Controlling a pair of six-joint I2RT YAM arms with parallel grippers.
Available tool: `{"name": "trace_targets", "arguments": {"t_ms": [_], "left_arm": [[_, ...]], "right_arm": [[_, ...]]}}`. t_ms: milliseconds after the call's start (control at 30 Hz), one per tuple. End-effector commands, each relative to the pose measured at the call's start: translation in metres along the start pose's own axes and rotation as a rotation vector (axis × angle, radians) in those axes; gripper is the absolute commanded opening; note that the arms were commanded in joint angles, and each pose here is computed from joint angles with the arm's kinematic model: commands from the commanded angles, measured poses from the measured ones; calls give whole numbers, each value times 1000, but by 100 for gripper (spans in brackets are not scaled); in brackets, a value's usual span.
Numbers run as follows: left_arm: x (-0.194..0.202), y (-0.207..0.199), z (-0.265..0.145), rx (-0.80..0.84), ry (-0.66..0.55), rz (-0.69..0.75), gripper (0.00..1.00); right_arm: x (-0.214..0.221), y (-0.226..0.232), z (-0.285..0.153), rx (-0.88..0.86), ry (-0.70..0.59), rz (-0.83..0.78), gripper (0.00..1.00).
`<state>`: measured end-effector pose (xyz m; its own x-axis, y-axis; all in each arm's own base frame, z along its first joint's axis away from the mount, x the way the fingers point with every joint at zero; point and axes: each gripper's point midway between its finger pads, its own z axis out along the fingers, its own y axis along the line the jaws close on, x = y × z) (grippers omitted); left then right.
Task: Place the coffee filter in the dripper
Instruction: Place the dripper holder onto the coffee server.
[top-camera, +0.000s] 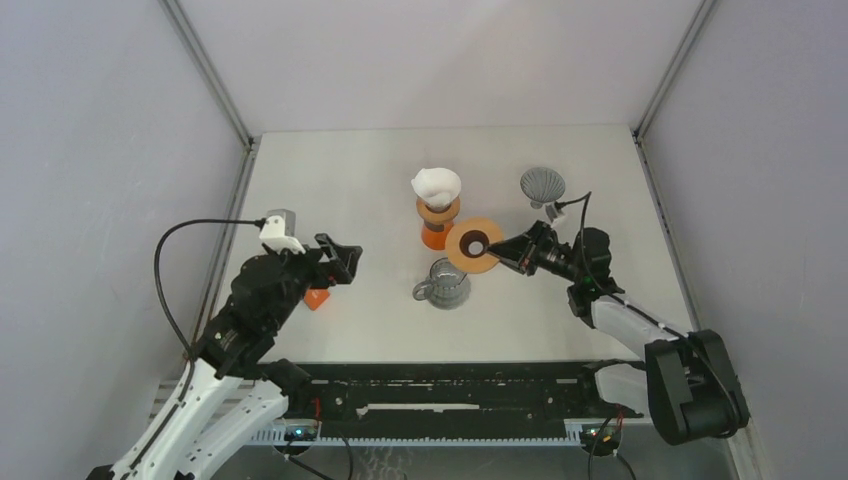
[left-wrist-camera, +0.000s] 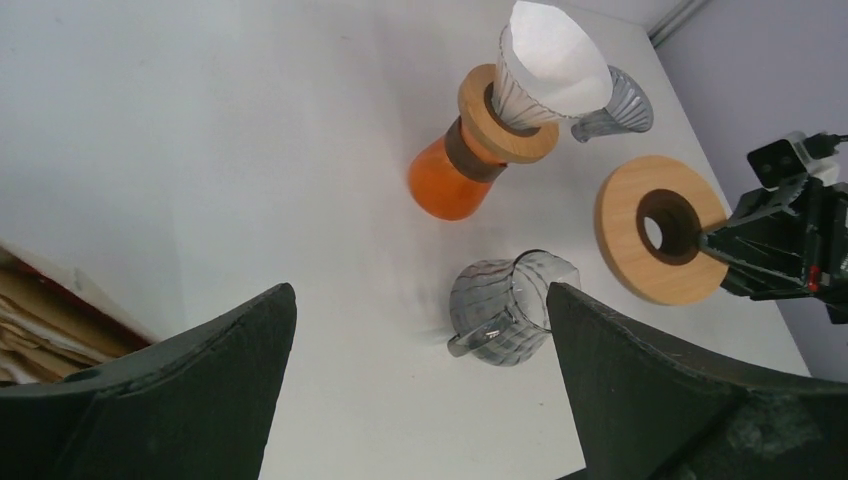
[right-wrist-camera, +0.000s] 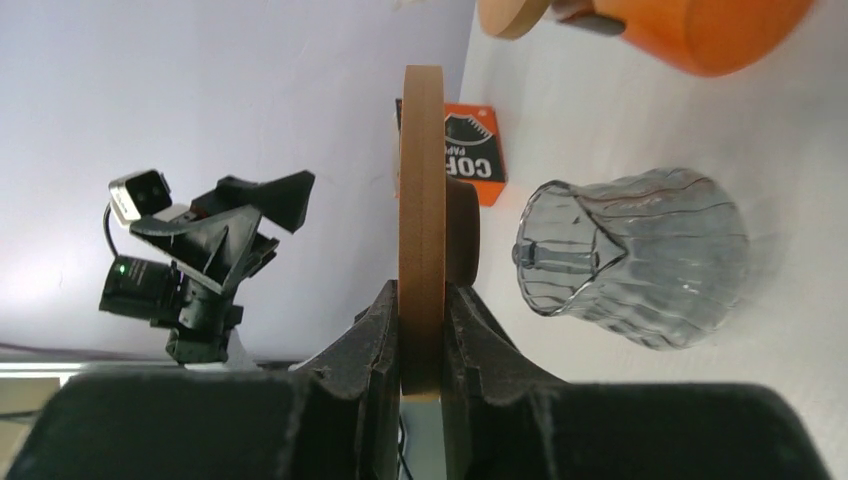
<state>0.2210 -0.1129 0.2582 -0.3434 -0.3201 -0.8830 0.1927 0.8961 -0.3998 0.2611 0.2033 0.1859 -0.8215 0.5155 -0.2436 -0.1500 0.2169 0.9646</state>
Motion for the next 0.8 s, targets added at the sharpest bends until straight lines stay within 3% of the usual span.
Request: {"name": "trace_targets", "arguments": {"t_ms": [0,767], "left_arm": [[3,-17,16,74,-3,-78,100],[49,-37,58,134,171,-156,100]], "right_arm": [[3,39,17,-134,25,-68,0],[51,-6,66,-81,151,115,0]]}}
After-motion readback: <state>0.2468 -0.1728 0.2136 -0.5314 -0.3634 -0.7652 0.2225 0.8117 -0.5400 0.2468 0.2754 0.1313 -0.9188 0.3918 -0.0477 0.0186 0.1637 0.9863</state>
